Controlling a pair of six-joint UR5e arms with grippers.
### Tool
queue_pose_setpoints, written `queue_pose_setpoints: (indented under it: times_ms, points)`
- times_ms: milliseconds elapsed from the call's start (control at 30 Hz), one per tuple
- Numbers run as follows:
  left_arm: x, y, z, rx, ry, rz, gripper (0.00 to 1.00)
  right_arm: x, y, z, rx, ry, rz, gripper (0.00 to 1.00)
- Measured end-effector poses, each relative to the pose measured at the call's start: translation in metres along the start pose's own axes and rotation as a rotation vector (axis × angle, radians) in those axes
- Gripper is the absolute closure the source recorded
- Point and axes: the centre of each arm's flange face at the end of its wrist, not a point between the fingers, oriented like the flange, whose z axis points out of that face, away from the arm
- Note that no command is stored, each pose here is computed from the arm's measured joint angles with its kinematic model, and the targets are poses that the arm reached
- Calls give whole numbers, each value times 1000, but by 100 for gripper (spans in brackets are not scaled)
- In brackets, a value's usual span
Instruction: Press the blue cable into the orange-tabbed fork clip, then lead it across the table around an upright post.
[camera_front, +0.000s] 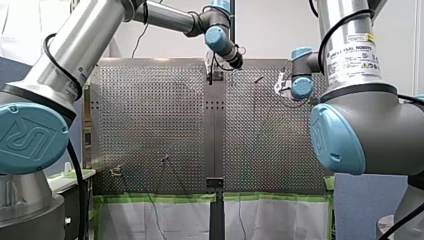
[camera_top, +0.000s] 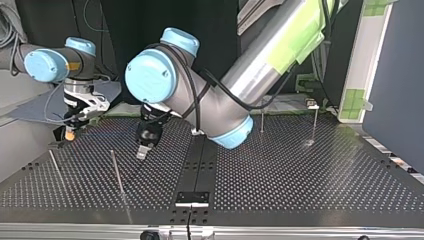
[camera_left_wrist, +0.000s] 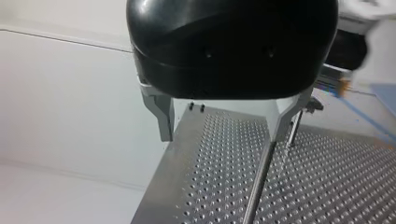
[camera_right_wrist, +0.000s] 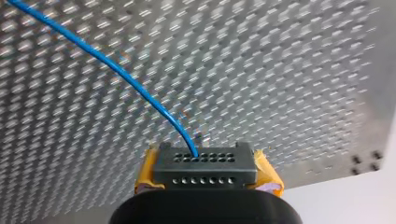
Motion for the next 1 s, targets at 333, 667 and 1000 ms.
queue_pose_setpoints:
  times_ms: [333, 667, 1000]
  points:
    - [2, -4, -1, 59, 80, 8, 3, -20, 2, -10, -9, -40, -13, 100]
    - [4, 2, -5, 10, 112, 18, 3, -21, 1, -10, -7, -41, -14, 100]
    - [5, 4, -9, -42, 114, 28, 3, -22, -1, -11, -2, -43, -14, 100]
